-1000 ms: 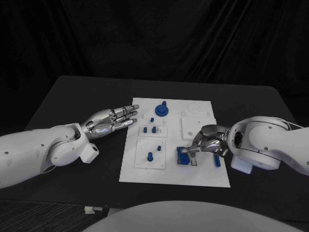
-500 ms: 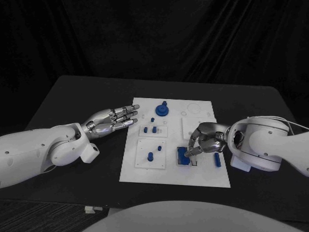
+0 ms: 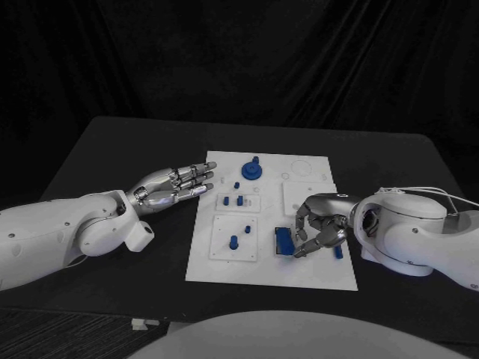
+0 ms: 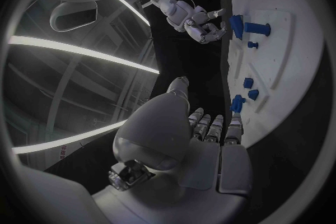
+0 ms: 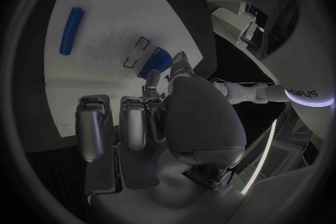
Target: Assemble the parts on the task board
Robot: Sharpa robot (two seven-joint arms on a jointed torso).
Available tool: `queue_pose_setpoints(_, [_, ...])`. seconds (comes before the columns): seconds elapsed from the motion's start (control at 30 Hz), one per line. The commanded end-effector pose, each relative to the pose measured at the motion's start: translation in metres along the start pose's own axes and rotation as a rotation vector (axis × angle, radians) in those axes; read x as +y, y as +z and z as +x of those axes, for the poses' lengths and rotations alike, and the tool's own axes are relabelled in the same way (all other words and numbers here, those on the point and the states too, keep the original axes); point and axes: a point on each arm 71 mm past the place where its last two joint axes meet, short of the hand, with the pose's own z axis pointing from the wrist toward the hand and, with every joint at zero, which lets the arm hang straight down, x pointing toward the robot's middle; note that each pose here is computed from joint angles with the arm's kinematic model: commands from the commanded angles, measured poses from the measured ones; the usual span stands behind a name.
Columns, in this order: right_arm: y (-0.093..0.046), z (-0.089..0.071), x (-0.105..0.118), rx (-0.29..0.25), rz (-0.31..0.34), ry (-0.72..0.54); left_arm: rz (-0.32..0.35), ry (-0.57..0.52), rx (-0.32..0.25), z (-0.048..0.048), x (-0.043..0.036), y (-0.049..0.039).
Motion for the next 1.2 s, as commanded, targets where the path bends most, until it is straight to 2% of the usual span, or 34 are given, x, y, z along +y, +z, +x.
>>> queue_pose_setpoints(0.03, [0.001,0.002,0.000,-0.027,-0.019,-0.059,0.018,-0.012,0.009,0.0018,-0.0008,0.0011])
queue_pose_setpoints(0.37, [0.005,0.009,-0.003,-0.045,-0.013,-0.042,0.016,-0.013,0.009,0.0016,-0.0006,0.0007])
queue_pose_setpoints(0.77, [0.011,0.019,-0.001,-0.015,-0.007,-0.031,0.015,-0.016,0.015,0.0027,-0.0002,0.0020])
queue_pose_setpoints(1.2, [0.013,0.021,-0.001,-0.009,0.005,-0.027,0.008,-0.018,0.017,0.0028,0.0005,0.0018])
